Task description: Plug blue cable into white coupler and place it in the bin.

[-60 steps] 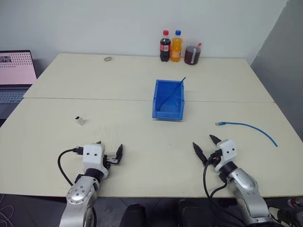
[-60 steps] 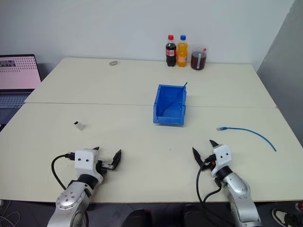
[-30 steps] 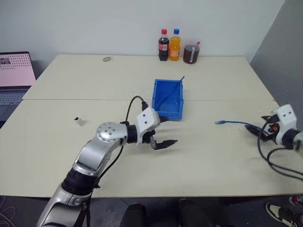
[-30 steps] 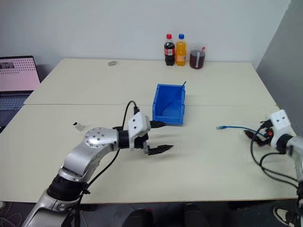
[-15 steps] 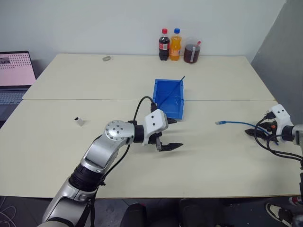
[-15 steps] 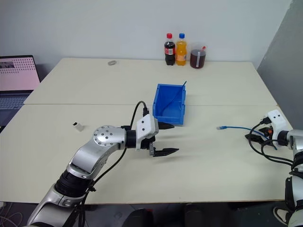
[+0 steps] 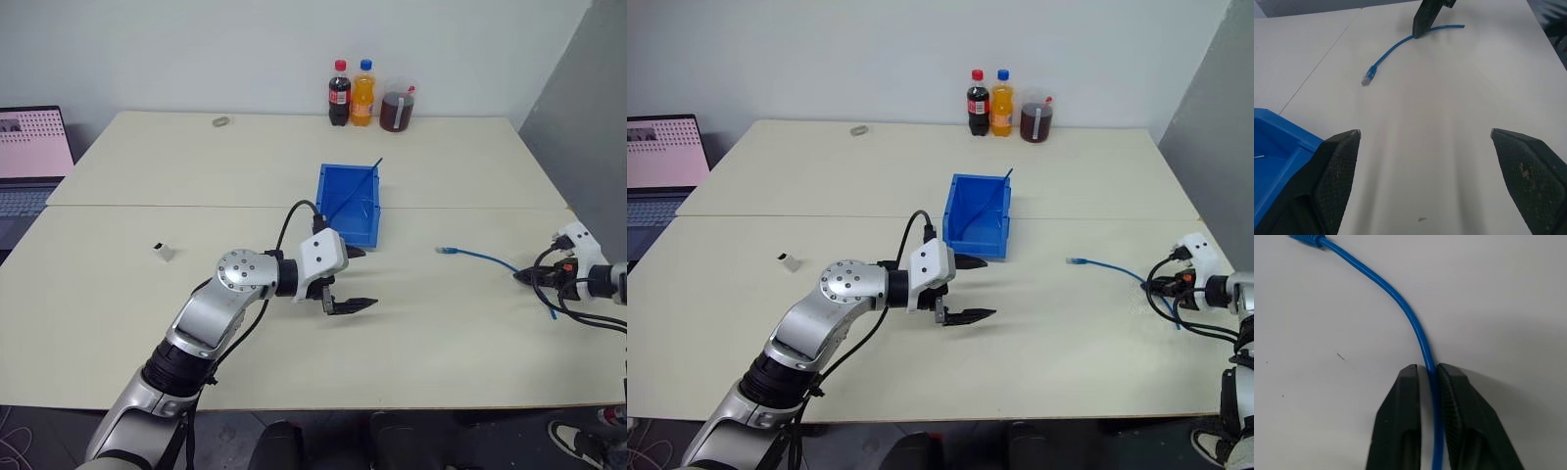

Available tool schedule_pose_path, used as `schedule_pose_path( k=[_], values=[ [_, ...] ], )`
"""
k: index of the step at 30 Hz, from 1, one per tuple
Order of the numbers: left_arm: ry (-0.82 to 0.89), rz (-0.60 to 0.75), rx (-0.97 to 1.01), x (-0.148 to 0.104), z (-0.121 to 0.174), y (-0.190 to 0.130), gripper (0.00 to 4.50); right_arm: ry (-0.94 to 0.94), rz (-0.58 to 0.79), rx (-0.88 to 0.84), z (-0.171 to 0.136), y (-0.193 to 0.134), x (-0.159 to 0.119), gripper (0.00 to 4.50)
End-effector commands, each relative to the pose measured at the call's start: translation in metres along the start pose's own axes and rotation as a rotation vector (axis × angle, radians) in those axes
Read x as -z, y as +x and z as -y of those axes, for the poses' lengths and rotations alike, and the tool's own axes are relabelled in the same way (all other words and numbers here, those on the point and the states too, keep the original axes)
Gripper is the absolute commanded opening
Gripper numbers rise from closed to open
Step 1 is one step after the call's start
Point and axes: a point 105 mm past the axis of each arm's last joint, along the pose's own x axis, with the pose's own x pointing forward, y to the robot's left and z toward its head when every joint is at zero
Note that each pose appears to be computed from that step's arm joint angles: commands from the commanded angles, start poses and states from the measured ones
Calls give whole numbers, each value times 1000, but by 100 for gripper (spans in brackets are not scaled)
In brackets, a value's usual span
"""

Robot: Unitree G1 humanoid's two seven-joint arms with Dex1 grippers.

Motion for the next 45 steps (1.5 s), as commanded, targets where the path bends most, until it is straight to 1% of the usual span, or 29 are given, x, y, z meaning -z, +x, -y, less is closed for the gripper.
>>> schedule_pose_path(
  k=[1,3,7,10,13,15,18,21,24,28,30,35,37,38,45],
  values=[
    [24,13,-6,-4,-1,-4,450,-2,-6,-21,0,-7,6,2],
    [10,4,-7,1,0,-7,450,-45,6,-44,-3,-12,0,2],
    [-56,-39,-40,18,5,-25,450,-258,-13,-152,-25,-25,-17,2],
    [-111,-123,-58,43,18,-48,450,-429,-21,-229,-53,-30,-25,2],
    [-169,-188,-96,63,26,-69,450,-509,15,-298,-87,-23,-31,2],
    [-194,-237,-125,75,29,-84,450,-542,52,-348,-114,-13,-35,2],
    [-231,-292,-159,89,34,-103,450,-565,105,-405,-153,9,-38,2],
    [-265,-336,-191,101,37,-120,450,-539,163,-442,-189,36,-44,2],
    [-289,-360,-214,108,39,-131,450,-506,192,-488,-215,50,-50,2],
    [-300,-376,-246,114,38,-141,450,-488,204,-510,-233,62,-57,2],
    [-302,-380,-253,115,38,-144,450,-492,192,-507,-237,68,-59,2],
    [-311,-376,-260,118,39,-144,450,-502,172,-519,-243,72,-59,2],
    [-312,-376,-259,119,40,-144,450,-507,171,-514,-243,73,-59,46],
    [-312,-374,-258,120,40,-143,450,-506,176,-511,-243,73,-60,60],
    [-309,-357,-254,120,36,-138,450,-555,178,-512,-243,67,-63,242]
  ],
)
